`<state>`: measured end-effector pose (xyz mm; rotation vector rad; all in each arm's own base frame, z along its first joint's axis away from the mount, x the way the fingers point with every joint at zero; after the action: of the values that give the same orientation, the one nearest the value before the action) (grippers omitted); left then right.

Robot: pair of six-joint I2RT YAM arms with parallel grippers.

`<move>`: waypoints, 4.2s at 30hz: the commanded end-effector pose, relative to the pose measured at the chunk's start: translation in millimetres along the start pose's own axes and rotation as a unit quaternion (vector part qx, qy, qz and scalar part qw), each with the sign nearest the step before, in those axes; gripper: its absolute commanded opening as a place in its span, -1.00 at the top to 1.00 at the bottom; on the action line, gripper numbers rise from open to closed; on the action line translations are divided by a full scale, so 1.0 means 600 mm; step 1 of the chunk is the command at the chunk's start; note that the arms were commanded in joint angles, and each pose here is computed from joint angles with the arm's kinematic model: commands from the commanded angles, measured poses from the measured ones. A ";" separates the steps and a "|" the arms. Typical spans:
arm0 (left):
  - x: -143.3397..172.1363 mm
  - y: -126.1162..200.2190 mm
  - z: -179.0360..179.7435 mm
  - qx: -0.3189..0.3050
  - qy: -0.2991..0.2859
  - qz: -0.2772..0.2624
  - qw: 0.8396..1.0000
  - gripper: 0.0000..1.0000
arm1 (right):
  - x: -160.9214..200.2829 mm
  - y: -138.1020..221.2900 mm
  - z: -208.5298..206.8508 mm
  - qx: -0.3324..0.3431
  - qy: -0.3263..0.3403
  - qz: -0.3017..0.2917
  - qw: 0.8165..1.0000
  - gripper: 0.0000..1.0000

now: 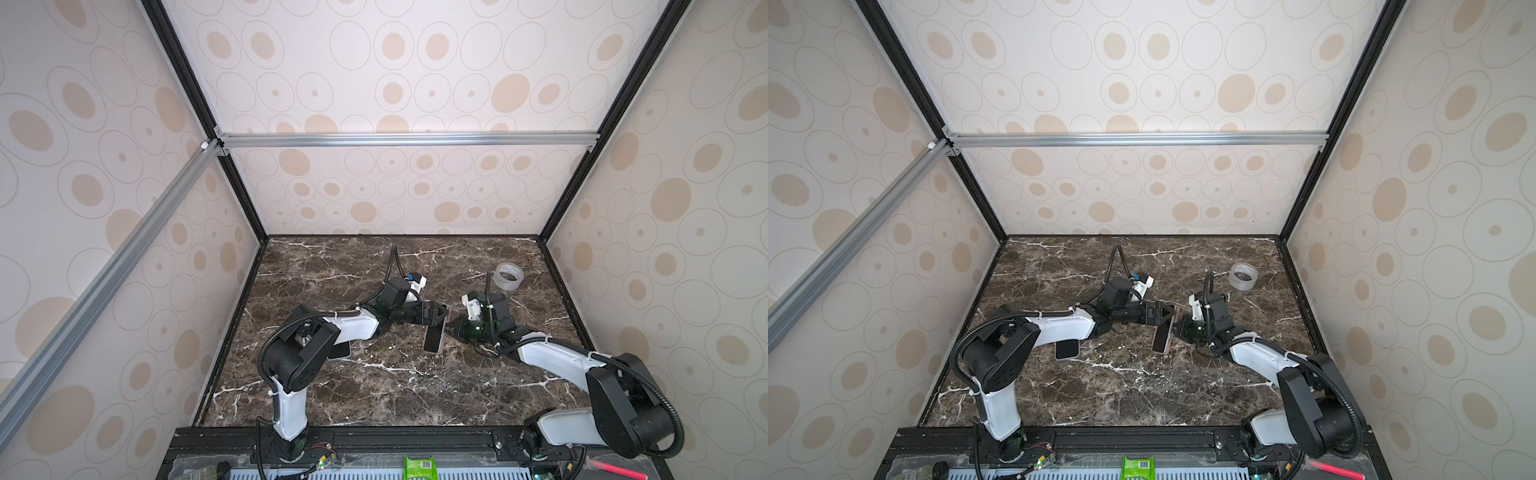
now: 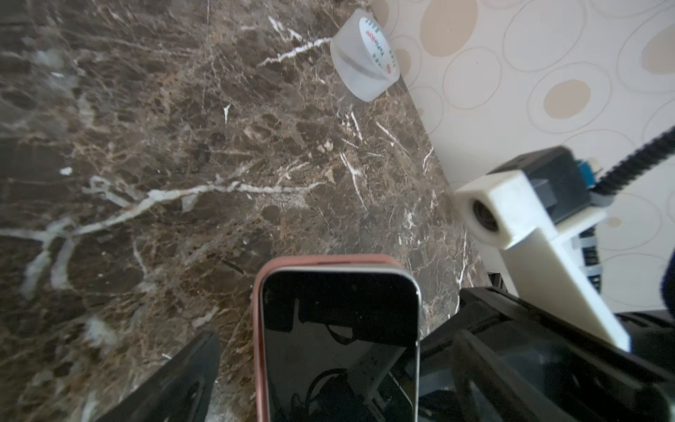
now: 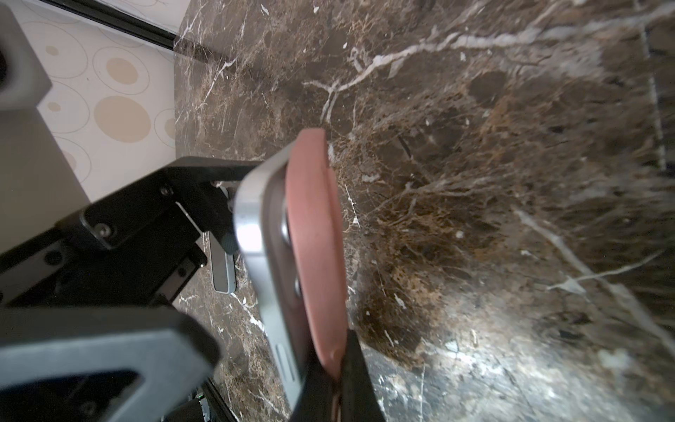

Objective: Take the phone out of the phone case
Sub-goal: Remove the phone case from the phone, then place the phone case at the center of the table.

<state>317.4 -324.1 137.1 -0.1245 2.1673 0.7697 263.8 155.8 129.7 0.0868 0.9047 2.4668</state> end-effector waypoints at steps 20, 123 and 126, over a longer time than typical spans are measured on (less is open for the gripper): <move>-0.015 -0.014 -0.062 -0.166 -0.020 0.043 0.985 -0.46 | -0.007 -0.001 0.045 -0.005 0.029 -0.014 0.999 1.00; -0.107 0.120 -0.014 -0.416 -0.160 0.087 0.891 1.00 | -0.185 -0.053 0.013 0.082 -0.006 0.187 0.979 0.95; -0.112 0.104 0.008 -0.436 -0.158 0.104 0.880 1.00 | -0.205 -0.069 -0.002 0.092 -0.020 0.188 0.978 0.65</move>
<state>329.1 -285.4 201.7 -0.1720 1.4740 1.6630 392.7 127.3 120.2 0.3310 1.1710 2.6579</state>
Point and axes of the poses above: each gripper's point midway between its finger pads, its own y axis back along the fingers, its own z axis along the line the jaws close on, x = y × z, the point moved 7 cm from there along y, back along the fingers, and after that the axes turned 15 degrees about -y, right-handed, at the moved point
